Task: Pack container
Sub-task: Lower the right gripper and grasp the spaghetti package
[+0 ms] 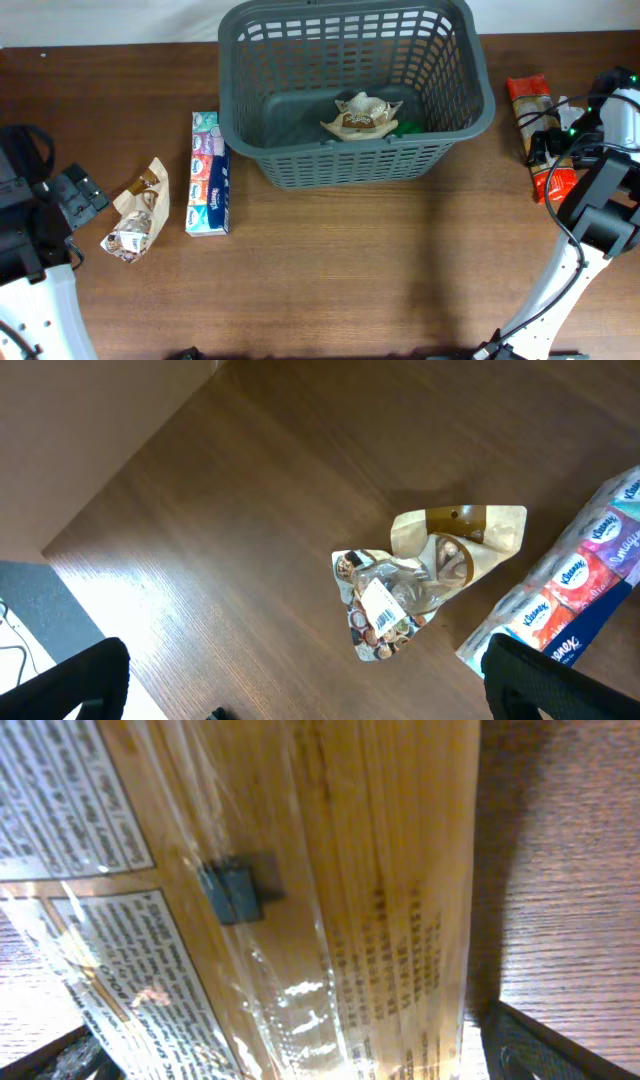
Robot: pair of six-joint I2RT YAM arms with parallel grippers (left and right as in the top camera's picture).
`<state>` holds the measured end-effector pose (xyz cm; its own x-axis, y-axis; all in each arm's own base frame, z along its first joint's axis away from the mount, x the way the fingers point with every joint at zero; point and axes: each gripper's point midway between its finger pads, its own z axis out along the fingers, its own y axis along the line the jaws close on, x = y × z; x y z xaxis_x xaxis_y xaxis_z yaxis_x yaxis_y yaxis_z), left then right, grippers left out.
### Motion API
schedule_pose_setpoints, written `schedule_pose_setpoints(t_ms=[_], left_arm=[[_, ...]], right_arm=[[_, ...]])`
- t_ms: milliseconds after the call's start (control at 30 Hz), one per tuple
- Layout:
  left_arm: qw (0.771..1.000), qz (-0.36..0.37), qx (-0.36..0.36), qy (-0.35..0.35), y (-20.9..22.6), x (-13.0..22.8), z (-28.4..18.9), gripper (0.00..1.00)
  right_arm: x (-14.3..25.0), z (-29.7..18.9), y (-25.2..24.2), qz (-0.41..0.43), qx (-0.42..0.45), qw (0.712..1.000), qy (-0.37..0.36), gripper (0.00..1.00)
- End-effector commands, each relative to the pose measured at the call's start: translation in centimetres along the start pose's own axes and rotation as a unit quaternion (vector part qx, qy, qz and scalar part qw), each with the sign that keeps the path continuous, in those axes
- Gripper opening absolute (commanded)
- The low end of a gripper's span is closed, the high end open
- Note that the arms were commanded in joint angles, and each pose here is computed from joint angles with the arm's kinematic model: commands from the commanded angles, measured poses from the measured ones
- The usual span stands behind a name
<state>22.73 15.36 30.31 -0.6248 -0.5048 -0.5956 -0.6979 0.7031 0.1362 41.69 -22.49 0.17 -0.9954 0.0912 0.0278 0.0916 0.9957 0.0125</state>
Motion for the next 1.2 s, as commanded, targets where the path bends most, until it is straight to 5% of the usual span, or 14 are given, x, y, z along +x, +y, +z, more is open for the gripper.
schedule_pose_setpoints(t_ms=[0, 200, 267, 367, 733, 1033, 1167], left_arm=[[1.0, -0.006, 0.004, -0.012, 0.2, -0.4, -0.7, 0.99], [1.0, -0.006, 0.004, -0.013, 0.2, -0.4, -0.7, 0.99], [1.0, -0.006, 0.004, -0.013, 0.2, -0.4, -0.7, 0.99], [1.0, -0.006, 0.004, -0.012, 0.2, -0.4, -0.7, 0.99], [1.0, -0.006, 0.004, -0.013, 0.2, -0.4, -0.7, 0.99], [1.0, -0.006, 0.004, -0.013, 0.2, -0.4, -0.7, 0.99], [1.0, -0.006, 0.004, -0.012, 0.2, -0.4, -0.7, 0.99]], right_arm=[[0.2, 1.1, 0.4, -0.003, -0.015, 1.0, 0.007, 0.99], [0.0, 1.1, 0.8, -0.001, -0.027, 1.0, 0.001, 0.96], [0.0, 1.1, 0.8, -0.001, -0.027, 1.0, 0.001, 0.88], [0.1, 1.1, 0.9, -0.001, -0.029, 1.0, 0.004, 0.62], [0.5, 1.1, 1.0, 0.0, -0.032, 0.999, 0.011, 0.22], [0.2, 1.0, 1.8, 0.027, -0.053, 0.998, 0.003, 0.04], [-0.3, 0.7, 3.5, 0.039, -0.102, 0.994, -0.01, 0.04]])
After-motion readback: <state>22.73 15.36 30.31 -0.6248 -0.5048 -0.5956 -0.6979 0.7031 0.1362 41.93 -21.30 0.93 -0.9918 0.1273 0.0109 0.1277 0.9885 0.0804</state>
